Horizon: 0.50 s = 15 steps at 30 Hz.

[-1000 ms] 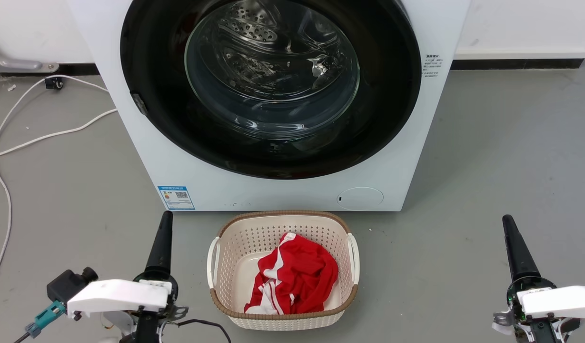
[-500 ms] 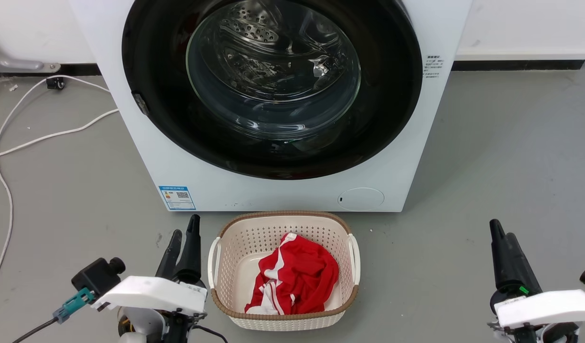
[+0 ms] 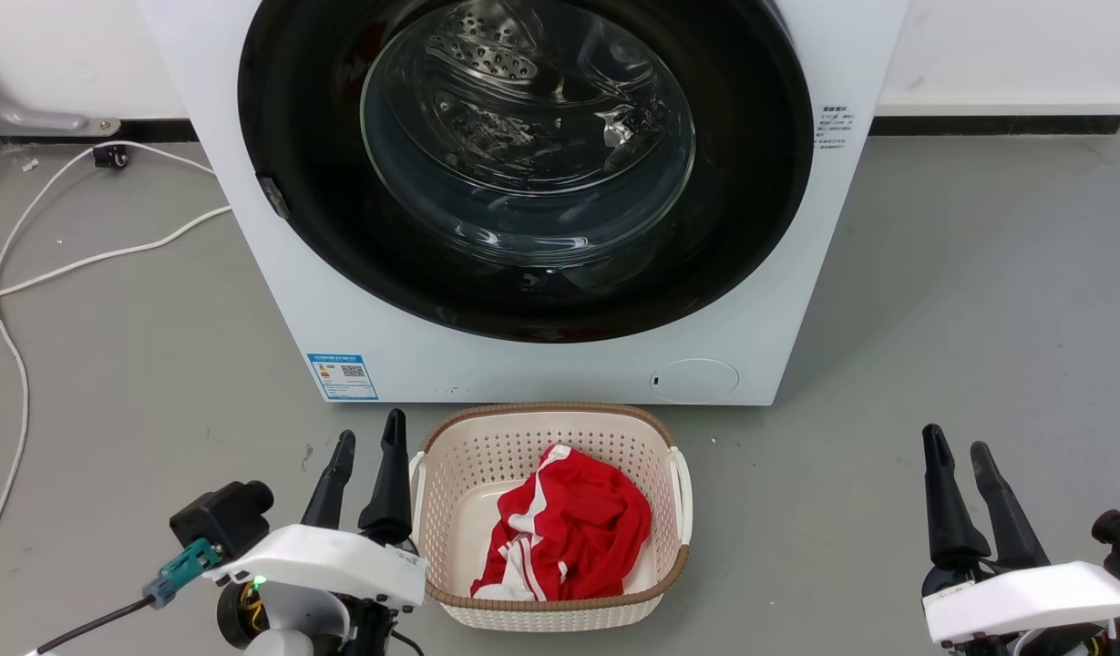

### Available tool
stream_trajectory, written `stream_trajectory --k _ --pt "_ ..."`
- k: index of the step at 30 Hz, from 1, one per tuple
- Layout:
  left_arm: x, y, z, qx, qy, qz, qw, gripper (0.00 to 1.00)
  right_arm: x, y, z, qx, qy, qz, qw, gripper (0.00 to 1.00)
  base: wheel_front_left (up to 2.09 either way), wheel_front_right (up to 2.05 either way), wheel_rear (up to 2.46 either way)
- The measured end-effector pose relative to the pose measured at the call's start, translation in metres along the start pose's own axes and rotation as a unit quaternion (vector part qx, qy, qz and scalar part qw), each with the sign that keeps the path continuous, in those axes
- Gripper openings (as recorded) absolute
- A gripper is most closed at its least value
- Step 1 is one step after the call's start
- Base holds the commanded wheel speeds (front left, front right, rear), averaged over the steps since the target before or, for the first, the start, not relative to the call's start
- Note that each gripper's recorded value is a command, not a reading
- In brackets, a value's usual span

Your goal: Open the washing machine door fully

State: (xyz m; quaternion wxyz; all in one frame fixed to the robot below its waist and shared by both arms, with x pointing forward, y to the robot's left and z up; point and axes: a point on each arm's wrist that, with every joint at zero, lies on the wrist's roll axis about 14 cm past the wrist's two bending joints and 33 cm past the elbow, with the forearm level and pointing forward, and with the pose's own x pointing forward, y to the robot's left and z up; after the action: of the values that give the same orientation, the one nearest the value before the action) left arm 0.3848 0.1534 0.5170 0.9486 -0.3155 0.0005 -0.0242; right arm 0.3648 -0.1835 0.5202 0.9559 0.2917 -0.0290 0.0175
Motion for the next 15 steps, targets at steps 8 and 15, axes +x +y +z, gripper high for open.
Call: stream_trajectory --k 8,15 --pt "0.0 -0.009 -0.002 0.055 -0.004 -0.015 0.998 1.0 -0.001 0.005 0.001 -0.051 -0.006 0.01 0.999 1.0 0.0 0.0 0.0" --pt "0.0 -0.018 -0.006 0.111 -0.005 -0.03 0.993 1.0 -0.003 0.008 -0.001 -0.103 -0.004 0.019 0.995 1.0 0.0 0.0 0.0"
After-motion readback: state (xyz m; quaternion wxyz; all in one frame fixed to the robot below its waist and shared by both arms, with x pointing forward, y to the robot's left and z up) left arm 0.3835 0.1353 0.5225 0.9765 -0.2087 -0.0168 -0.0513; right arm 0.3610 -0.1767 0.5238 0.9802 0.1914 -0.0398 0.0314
